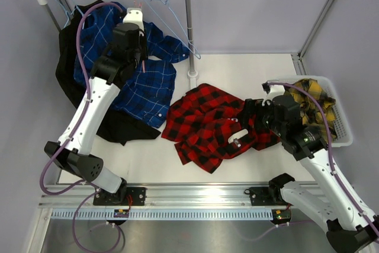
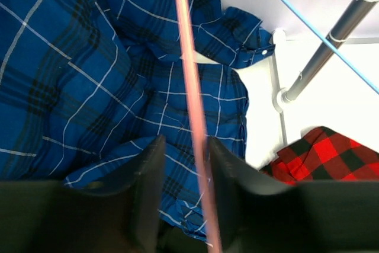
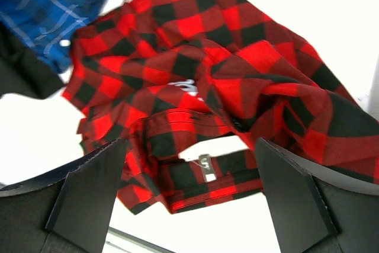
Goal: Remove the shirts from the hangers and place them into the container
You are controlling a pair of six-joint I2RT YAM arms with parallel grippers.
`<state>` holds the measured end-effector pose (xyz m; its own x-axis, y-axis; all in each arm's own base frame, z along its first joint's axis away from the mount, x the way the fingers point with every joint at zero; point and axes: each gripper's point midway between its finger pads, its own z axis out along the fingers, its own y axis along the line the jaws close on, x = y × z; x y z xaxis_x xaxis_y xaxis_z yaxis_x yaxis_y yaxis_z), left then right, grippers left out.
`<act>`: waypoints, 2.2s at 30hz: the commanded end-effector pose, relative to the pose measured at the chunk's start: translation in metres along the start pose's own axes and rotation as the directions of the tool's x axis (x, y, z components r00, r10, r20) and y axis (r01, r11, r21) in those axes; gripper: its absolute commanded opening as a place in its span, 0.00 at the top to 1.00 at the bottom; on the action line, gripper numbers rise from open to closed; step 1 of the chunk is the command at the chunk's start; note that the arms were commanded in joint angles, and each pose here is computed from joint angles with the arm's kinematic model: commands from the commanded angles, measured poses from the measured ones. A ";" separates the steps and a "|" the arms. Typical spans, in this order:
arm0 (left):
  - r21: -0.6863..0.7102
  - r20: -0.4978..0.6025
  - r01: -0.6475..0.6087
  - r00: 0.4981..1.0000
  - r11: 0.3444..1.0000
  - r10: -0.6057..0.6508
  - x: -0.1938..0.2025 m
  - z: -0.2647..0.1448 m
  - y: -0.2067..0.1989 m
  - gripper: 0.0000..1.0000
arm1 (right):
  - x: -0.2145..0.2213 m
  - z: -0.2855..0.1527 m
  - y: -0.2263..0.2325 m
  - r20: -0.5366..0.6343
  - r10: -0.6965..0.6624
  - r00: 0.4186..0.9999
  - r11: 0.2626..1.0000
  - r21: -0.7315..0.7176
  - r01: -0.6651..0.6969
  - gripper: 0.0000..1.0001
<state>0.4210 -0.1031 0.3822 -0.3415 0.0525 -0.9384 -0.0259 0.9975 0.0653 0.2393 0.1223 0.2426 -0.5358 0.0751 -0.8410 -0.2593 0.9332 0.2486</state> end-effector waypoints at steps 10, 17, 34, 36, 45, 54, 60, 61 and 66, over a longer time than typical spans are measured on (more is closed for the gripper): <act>0.079 0.111 0.094 0.988 0.992 -0.103 -0.028 -0.036 0.001 0.01 | 0.061 0.058 -0.047 -0.171 0.251 0.953 0.916 0.360 -0.177 0.00; 0.123 0.166 0.115 0.977 0.986 -0.135 -0.031 -0.081 0.015 0.01 | 0.083 0.113 -0.041 -0.170 0.441 0.881 0.842 0.420 -0.340 0.01; 0.188 0.175 0.127 0.971 0.974 -0.161 -0.007 -0.119 0.022 0.01 | 0.177 0.201 -0.025 -0.382 0.487 0.786 0.783 0.589 -0.199 0.20; 0.191 0.178 0.131 0.970 0.973 -0.166 -0.006 -0.121 0.023 0.01 | 0.181 0.203 -0.025 -0.386 0.493 0.779 0.783 0.587 -0.205 0.39; 0.204 0.164 0.130 0.973 0.970 -0.165 0.004 -0.124 0.022 0.01 | 0.122 0.200 -0.029 -0.245 0.466 0.851 0.790 0.549 -0.274 1.00; 0.208 0.176 0.136 0.969 0.969 -0.174 0.004 -0.131 0.025 0.01 | -0.146 0.067 -0.081 0.302 0.321 0.898 0.794 0.431 -0.429 1.00; 0.217 0.197 0.140 0.963 0.966 -0.184 -0.001 -0.139 0.027 0.01 | -0.255 -0.058 -0.116 0.559 0.191 0.807 0.762 0.433 -0.481 1.00; 0.218 0.199 0.142 0.962 0.966 -0.186 -0.002 -0.140 0.027 0.01 | -0.276 -0.084 -0.114 0.608 0.163 0.777 0.769 0.415 -0.486 1.00; 0.222 0.203 0.142 0.961 0.965 -0.188 -0.004 -0.141 0.027 0.01 | -0.317 -0.150 -0.132 0.701 0.057 0.711 0.744 0.445 -0.499 1.00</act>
<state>0.2917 -0.0803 0.4146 -0.1966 -0.0900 -0.9764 0.1085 0.9877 -0.1128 0.3319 -0.0545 0.5405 0.1820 0.4376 -0.8806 0.3636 0.8021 0.4737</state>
